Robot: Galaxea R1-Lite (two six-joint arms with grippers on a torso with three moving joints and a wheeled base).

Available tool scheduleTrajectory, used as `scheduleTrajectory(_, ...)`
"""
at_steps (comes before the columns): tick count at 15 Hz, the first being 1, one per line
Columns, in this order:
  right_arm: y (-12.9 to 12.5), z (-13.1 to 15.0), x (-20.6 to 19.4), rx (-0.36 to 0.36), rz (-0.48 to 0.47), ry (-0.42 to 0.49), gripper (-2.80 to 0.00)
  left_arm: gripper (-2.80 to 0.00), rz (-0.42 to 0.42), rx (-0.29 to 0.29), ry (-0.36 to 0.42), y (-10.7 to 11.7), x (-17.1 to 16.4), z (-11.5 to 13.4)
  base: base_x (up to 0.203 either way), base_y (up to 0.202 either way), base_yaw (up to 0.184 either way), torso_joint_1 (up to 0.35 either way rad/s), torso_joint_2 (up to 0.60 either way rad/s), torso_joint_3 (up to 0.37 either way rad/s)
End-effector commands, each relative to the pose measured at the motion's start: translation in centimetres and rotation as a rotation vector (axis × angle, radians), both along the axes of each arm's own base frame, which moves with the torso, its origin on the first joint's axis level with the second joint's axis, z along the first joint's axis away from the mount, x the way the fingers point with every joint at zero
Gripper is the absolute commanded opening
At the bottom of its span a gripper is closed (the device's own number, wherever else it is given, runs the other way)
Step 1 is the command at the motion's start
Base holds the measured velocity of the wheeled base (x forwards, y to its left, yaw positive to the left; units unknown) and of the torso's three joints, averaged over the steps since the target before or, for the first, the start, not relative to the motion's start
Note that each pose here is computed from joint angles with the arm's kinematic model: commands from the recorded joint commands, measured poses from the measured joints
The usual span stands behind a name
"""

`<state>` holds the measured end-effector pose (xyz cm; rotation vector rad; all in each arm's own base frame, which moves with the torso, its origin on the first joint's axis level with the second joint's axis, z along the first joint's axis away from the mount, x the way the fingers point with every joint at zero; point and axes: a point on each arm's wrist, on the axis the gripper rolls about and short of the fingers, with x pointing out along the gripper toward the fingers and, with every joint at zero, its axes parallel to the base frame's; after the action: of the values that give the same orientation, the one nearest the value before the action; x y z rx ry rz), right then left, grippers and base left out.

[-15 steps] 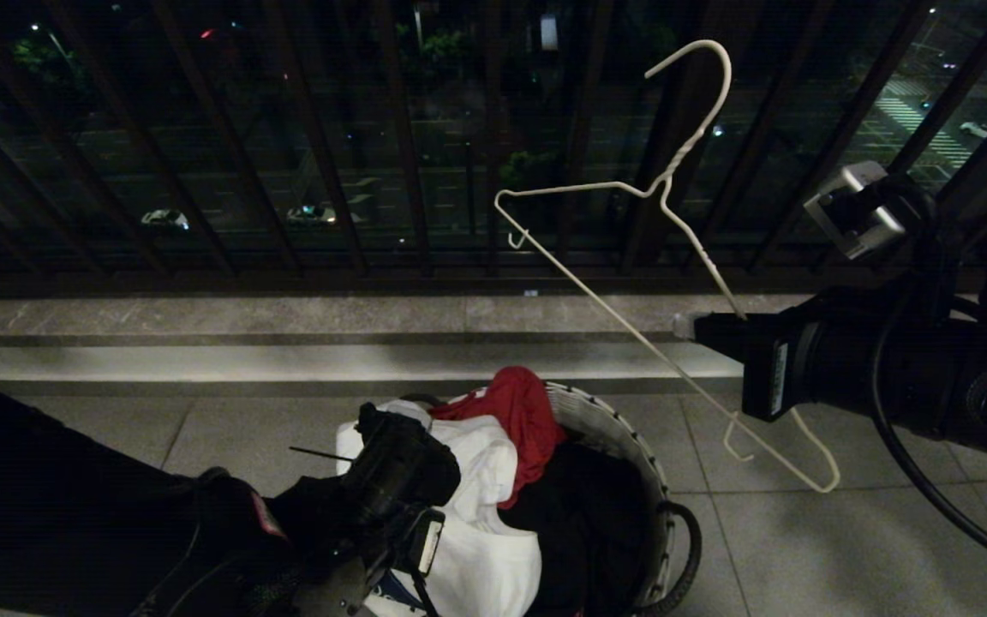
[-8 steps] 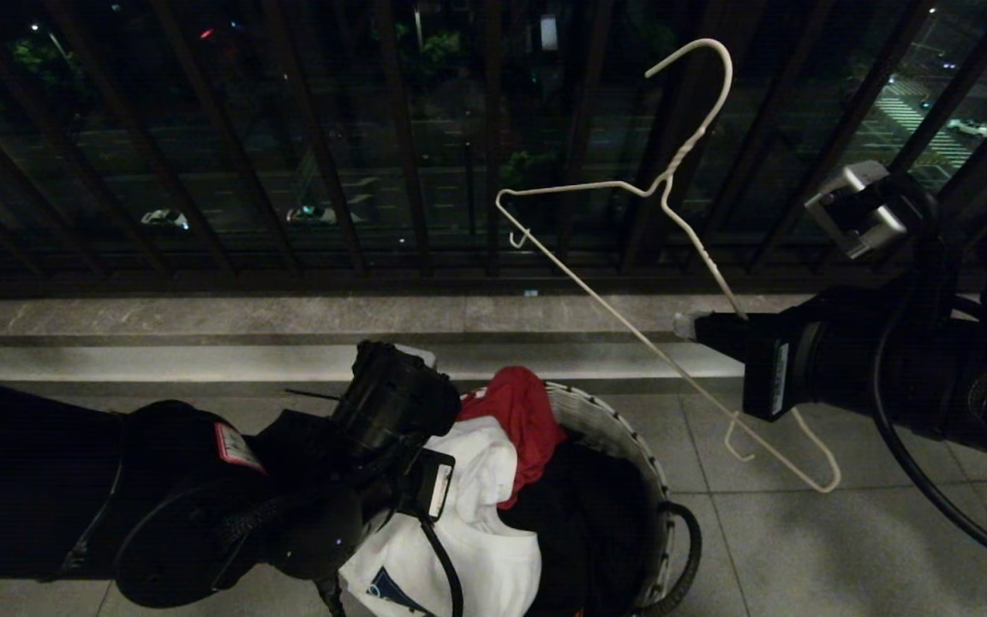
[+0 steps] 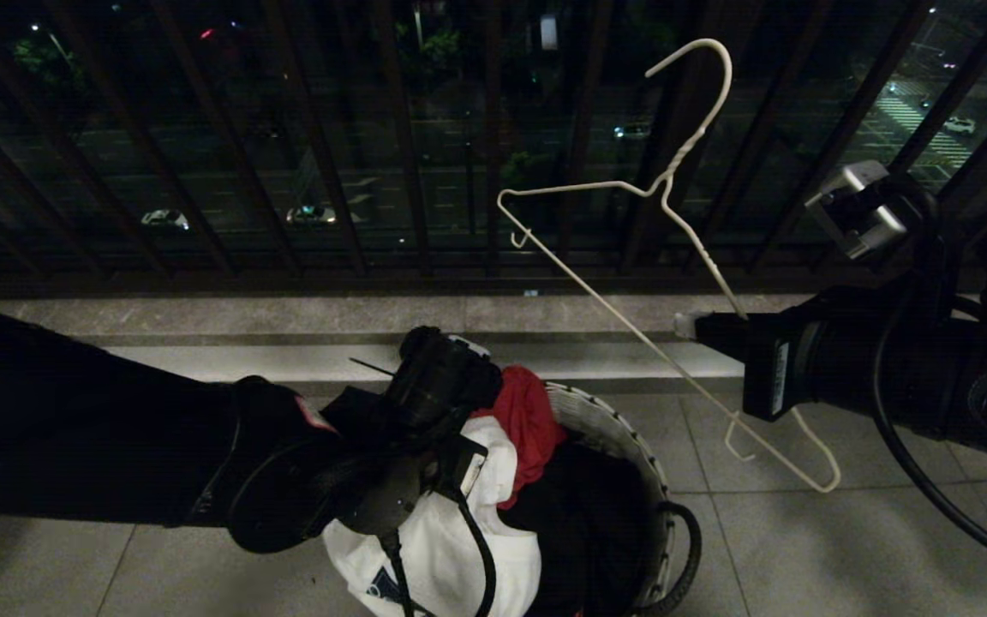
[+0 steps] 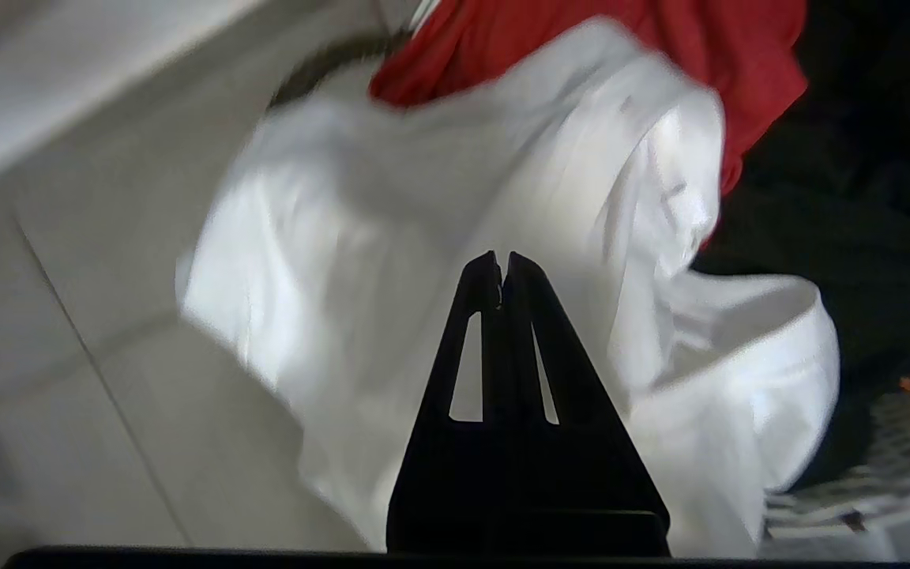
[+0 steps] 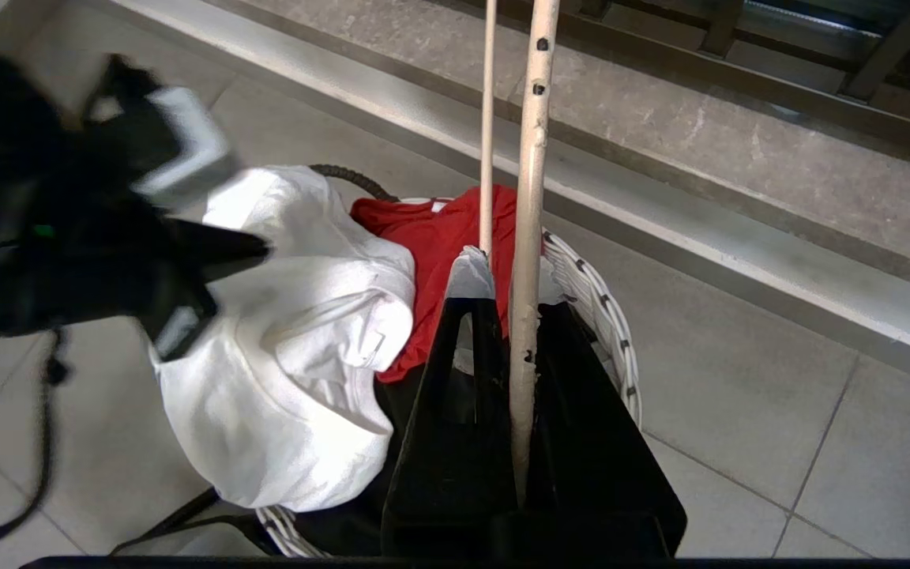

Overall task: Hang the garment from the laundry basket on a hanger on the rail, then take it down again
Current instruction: Pick up clothes from the basket

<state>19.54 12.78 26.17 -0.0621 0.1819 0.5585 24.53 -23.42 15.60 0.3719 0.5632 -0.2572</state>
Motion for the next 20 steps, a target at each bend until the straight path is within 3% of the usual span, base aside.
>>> scheduleTrajectory(1, 0.0, 0.1, 0.0, 0.002, 0.000, -0.002, -2.80, -2.80, -0.014, 0.030, 0.003, -1.0, 1.0, -0.8, 0.000, 0.000, 0.000, 0.000, 0.00, 0.000)
scheduleTrajectory(2, 0.0, 0.1, 0.0, 0.003, 0.000, -0.003, -2.80, -2.80, -0.023, 0.038, 0.003, -1.5, 1.5, -1.0, 0.000, 0.000, 0.000, 0.000, 0.00, 0.000)
scheduleTrajectory(3, 0.0, 0.1, 0.0, 0.003, -0.001, -0.003, -2.80, 0.00, -0.042, 0.060, 0.027, -1.7, 1.6, -1.4, 0.000, 0.000, 0.000, 0.000, 0.00, 0.000)
scheduleTrajectory(10, 0.0, 0.1, 0.0, 0.001, -0.001, -0.004, -2.80, 0.00, -0.086, 0.116, 0.054, -3.4, 3.6, -3.2, 0.000, 0.000, 0.000, 0.000, 0.00, 0.000)
scheduleTrajectory(12, 0.0, 0.1, 0.0, 0.001, -0.001, -0.004, -2.80, 0.00, -0.093, 0.169, 0.057, -3.1, 4.7, -4.0, 0.000, 0.000, 0.000, 0.000, 0.00, 0.000)
scheduleTrajectory(17, 0.0, 0.0, 0.1, -0.002, 0.000, -0.001, -2.80, 0.00, -0.062, 0.180, 0.061, -3.0, 6.7, -5.0, 0.000, 0.000, 0.000, 0.000, 0.00, 0.000)
scheduleTrajectory(20, 0.0, 0.0, 0.0, -0.001, 0.001, -0.003, -2.80, 0.00, -0.020, 0.163, 0.006, -3.0, 8.5, -3.9, 0.000, 0.000, 0.000, 0.000, 0.00, 0.000)
